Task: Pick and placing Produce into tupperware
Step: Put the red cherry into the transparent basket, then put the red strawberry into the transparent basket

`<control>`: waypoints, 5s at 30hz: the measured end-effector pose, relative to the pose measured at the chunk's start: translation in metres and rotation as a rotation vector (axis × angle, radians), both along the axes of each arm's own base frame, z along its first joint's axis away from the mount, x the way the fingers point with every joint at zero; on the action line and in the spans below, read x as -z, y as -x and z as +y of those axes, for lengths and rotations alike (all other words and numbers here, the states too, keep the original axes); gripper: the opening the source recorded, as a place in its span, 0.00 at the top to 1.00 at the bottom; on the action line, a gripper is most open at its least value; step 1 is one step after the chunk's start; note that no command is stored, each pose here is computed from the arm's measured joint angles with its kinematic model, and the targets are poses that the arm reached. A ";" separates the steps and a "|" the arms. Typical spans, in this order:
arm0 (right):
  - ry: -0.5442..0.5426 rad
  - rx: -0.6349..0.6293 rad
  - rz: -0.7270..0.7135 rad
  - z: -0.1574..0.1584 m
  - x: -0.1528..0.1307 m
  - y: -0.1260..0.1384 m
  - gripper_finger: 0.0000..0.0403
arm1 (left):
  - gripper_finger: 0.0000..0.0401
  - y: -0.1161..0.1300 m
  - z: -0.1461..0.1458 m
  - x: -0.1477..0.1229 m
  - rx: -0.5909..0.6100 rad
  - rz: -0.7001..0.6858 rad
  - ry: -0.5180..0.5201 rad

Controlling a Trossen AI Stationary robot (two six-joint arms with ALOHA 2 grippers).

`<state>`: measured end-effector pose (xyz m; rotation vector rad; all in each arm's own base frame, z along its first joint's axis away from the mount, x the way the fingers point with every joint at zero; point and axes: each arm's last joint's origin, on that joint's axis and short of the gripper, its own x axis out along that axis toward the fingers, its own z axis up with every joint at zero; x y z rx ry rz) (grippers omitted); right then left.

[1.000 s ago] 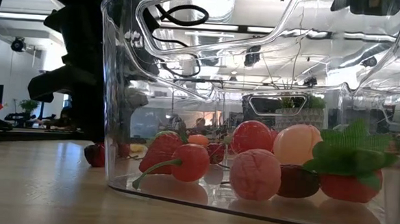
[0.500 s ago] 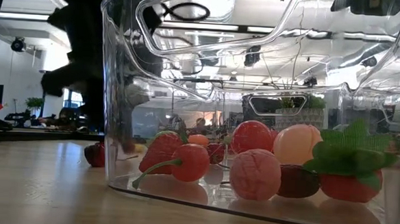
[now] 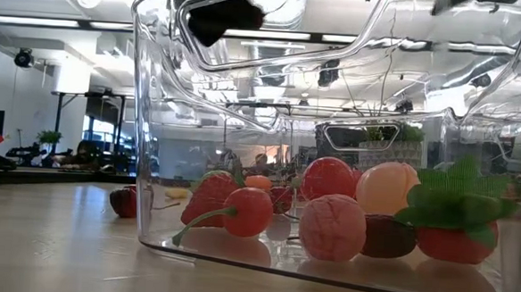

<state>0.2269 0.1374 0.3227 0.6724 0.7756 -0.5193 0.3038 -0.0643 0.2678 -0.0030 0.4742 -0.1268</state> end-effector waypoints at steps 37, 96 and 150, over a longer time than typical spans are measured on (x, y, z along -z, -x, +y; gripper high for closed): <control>-0.024 -0.078 0.333 0.050 0.049 0.119 0.26 | 0.36 -0.016 -0.003 0.006 -0.153 0.215 0.265; 0.209 -0.561 0.341 0.080 0.157 0.123 0.22 | 0.36 0.101 0.022 0.062 -0.271 0.298 0.468; 0.139 -0.480 0.478 0.064 0.176 0.091 0.60 | 0.36 0.100 0.021 0.060 -0.268 0.292 0.469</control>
